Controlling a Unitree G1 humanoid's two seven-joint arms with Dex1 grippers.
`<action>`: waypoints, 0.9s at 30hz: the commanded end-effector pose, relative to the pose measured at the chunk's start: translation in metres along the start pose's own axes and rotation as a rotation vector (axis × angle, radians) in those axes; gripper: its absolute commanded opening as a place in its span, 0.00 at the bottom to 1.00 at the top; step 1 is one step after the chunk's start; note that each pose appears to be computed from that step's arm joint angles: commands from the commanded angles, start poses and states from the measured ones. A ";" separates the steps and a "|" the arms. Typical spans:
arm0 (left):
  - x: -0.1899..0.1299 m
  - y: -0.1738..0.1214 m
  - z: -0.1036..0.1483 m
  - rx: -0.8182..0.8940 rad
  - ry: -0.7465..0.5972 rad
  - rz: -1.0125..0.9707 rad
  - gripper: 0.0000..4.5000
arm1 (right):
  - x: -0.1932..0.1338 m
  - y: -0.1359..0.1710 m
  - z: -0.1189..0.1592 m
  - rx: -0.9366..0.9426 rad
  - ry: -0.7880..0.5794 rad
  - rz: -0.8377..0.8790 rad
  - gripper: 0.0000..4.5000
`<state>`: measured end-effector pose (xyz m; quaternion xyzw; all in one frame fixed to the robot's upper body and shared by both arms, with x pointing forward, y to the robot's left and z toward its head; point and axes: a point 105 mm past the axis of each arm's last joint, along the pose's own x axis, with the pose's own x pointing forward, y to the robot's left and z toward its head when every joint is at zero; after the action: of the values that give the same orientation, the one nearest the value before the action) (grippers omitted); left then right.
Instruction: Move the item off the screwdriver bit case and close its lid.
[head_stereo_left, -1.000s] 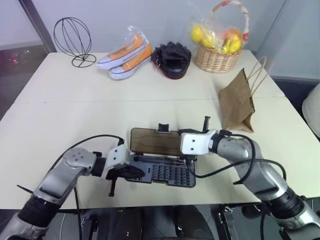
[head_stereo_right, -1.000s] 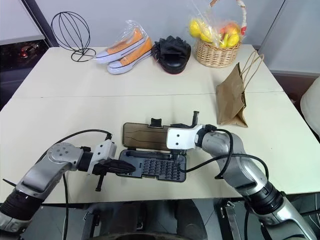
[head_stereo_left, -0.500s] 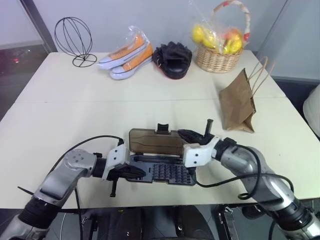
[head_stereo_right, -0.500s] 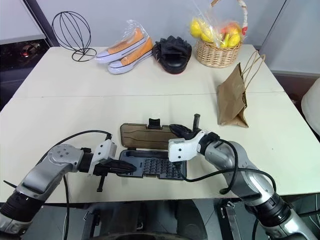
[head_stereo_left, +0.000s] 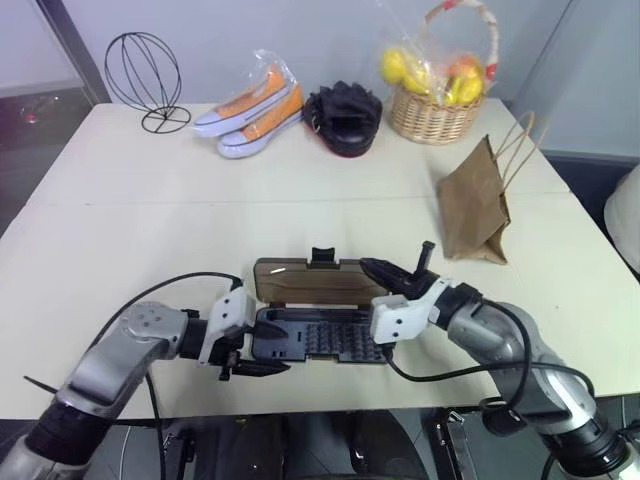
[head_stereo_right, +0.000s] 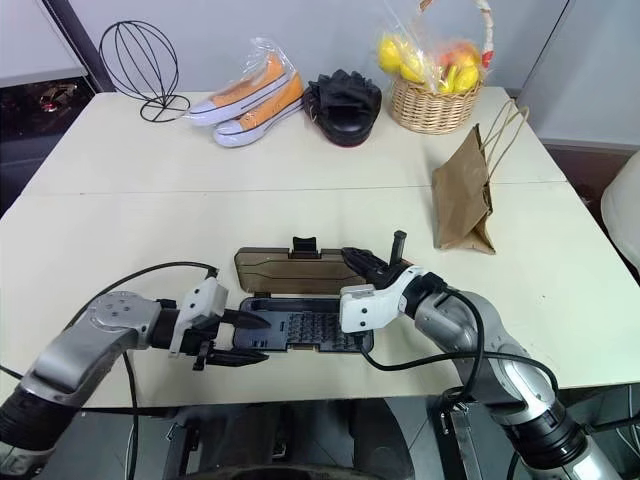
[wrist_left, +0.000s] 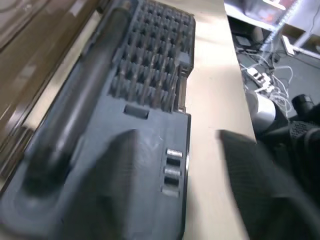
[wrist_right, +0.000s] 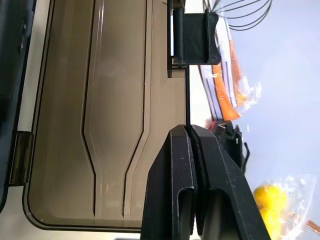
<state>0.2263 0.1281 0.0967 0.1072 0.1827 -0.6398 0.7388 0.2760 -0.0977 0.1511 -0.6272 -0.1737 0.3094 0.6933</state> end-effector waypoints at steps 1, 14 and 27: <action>-0.015 -0.008 0.031 -0.006 -0.082 -0.006 0.73 | -0.003 -0.017 0.002 -0.034 -0.014 -0.073 0.00; -0.115 0.089 0.130 -0.151 -0.490 0.303 0.03 | -0.006 -0.016 0.001 -0.046 -0.023 -0.064 0.00; -0.014 0.125 0.053 0.087 -0.089 0.202 0.01 | -0.006 -0.018 0.004 -0.052 -0.018 -0.067 0.00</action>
<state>0.3589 0.1399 0.1342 0.1046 0.1270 -0.5569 0.8141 0.2768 -0.1008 0.1541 -0.6333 -0.1819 0.3053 0.6875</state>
